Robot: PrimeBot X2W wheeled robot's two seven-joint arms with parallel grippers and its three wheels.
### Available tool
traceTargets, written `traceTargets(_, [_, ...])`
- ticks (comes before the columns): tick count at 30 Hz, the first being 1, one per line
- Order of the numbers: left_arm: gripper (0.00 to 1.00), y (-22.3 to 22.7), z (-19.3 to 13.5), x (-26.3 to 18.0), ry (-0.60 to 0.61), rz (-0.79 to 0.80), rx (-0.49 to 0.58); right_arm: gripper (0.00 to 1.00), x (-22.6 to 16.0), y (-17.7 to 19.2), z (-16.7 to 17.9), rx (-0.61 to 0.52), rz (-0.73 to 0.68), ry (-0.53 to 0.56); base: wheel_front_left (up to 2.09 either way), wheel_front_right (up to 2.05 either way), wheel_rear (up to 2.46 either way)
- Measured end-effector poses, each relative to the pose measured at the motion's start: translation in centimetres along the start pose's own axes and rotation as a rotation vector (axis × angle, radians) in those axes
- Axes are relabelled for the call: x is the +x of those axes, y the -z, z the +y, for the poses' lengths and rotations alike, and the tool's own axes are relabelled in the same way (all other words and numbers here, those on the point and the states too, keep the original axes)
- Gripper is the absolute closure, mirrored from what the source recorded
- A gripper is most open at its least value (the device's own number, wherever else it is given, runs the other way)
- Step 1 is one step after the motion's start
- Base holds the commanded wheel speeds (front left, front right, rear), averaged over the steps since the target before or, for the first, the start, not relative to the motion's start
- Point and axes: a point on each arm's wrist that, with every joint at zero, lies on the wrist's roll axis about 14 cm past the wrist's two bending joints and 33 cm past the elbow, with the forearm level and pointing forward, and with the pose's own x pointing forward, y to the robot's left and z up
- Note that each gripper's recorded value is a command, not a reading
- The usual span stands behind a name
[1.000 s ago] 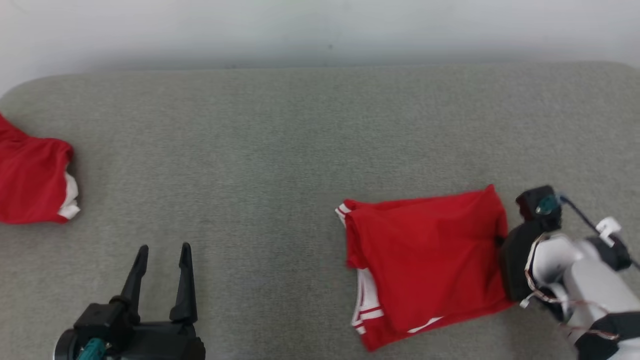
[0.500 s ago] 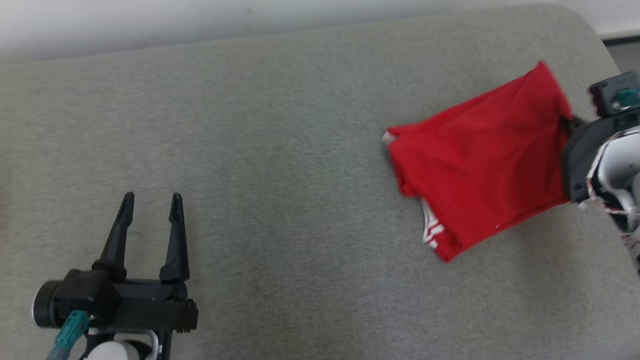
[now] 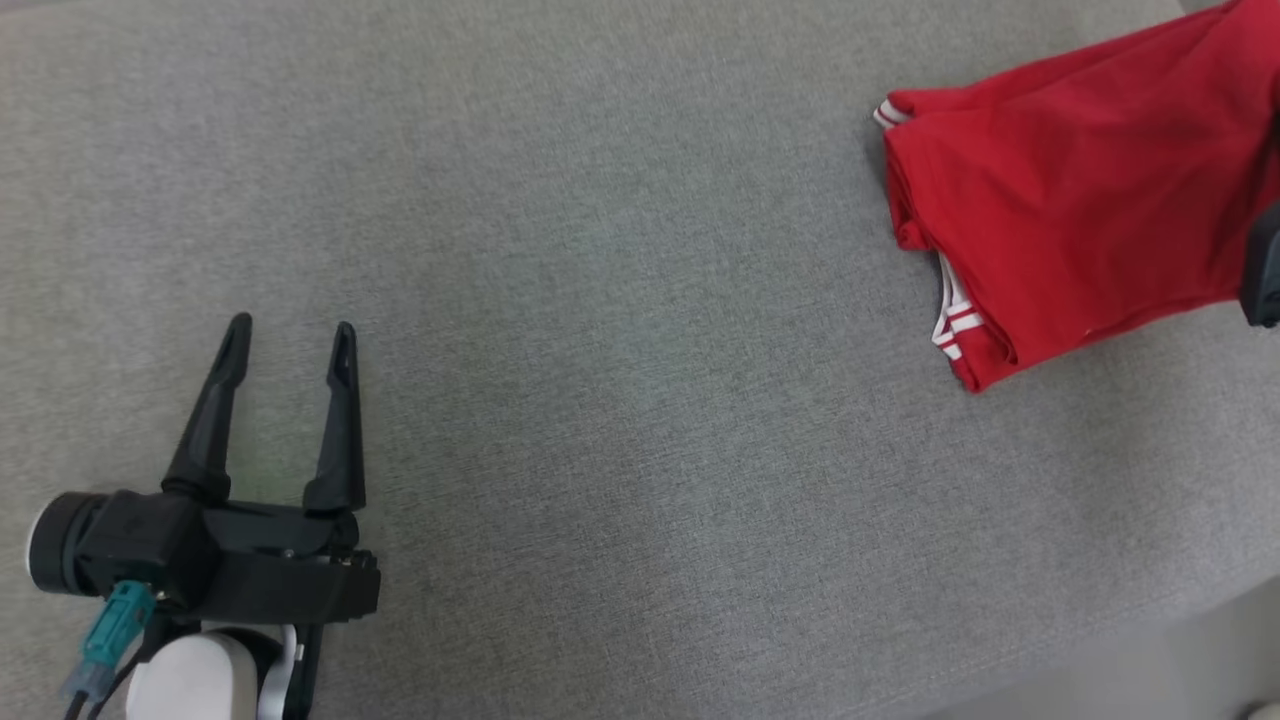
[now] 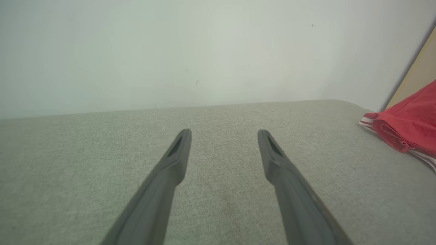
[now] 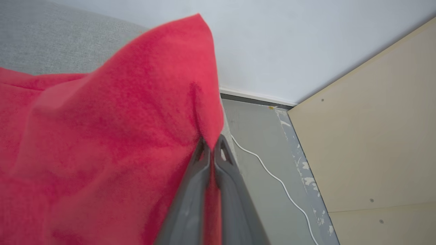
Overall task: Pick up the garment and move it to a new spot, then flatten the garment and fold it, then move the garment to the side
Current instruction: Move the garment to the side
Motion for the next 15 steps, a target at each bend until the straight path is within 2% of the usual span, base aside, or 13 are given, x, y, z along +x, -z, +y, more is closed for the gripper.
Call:
traceTargets(3, [0.0,0.9,-0.1,0.5,0.013,0.012,-0.004,1.0,0.5,0.0,0.7,-0.021,-0.013,-0.011,0.0,0.0,0.0])
traceTargets(10, [0.0,2.1,-0.3,1.1,0.027,0.026,-0.015,1.0,1.4,-1.0,1.2,-0.166,-0.058,-0.009,0.0,0.0,0.0])
traceTargets(15, [0.0,1.6,0.2,1.0,0.018,0.016,-0.005,1.0,1.6,-2.2,0.3,-0.238,-0.088,0.031,0.0,0.0,0.0])
